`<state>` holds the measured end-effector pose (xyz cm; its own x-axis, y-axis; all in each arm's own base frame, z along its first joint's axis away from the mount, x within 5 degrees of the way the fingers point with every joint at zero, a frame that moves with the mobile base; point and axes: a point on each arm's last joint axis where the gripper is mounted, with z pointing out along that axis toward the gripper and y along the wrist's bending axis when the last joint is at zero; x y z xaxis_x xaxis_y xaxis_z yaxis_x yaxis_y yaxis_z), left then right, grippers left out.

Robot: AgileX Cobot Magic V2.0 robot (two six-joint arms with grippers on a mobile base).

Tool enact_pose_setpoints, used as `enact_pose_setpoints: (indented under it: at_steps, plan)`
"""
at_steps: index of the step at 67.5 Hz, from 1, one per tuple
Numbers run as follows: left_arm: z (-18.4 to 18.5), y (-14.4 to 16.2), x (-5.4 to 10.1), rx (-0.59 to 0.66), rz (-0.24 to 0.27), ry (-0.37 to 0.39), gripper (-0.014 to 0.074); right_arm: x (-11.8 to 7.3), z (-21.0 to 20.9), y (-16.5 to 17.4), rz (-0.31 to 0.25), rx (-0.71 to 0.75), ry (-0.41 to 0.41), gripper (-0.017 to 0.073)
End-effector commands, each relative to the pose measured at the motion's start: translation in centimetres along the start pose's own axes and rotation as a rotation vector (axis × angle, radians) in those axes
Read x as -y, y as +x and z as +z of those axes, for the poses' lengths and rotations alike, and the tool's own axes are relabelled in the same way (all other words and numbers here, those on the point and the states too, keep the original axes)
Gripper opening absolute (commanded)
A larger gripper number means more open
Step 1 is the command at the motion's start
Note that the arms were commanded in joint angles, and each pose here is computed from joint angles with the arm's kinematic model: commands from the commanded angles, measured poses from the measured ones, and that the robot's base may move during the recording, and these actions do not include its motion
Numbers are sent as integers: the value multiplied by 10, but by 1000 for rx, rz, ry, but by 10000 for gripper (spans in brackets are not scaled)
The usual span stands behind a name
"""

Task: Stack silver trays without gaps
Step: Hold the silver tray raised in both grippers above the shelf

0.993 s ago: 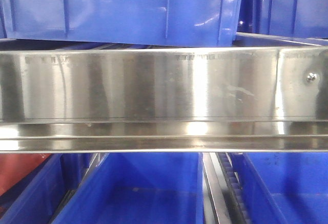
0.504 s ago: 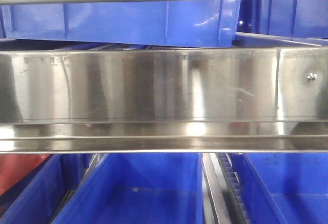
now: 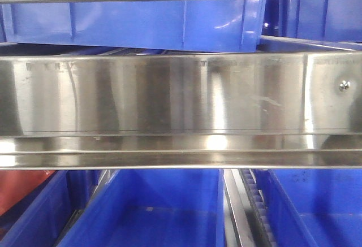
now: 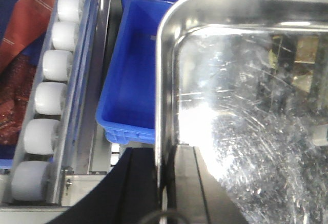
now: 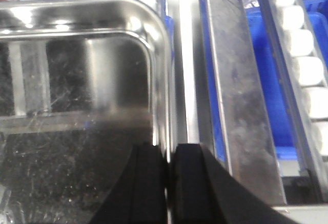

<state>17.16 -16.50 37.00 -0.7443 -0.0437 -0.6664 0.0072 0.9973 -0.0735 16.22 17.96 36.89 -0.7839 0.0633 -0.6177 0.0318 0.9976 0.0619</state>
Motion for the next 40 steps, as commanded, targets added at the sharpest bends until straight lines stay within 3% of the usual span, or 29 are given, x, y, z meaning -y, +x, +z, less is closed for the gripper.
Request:
enact_pose_setpoints:
  at_steps: [1,40]
  plan:
    - [-2,-1,5,15,41,41,-18,-8,-6,-6,-7,74,-116,-15]
    - [-2,-1,6,18,50,46,-18,-13,1,-5,-25,66,-87,-15]
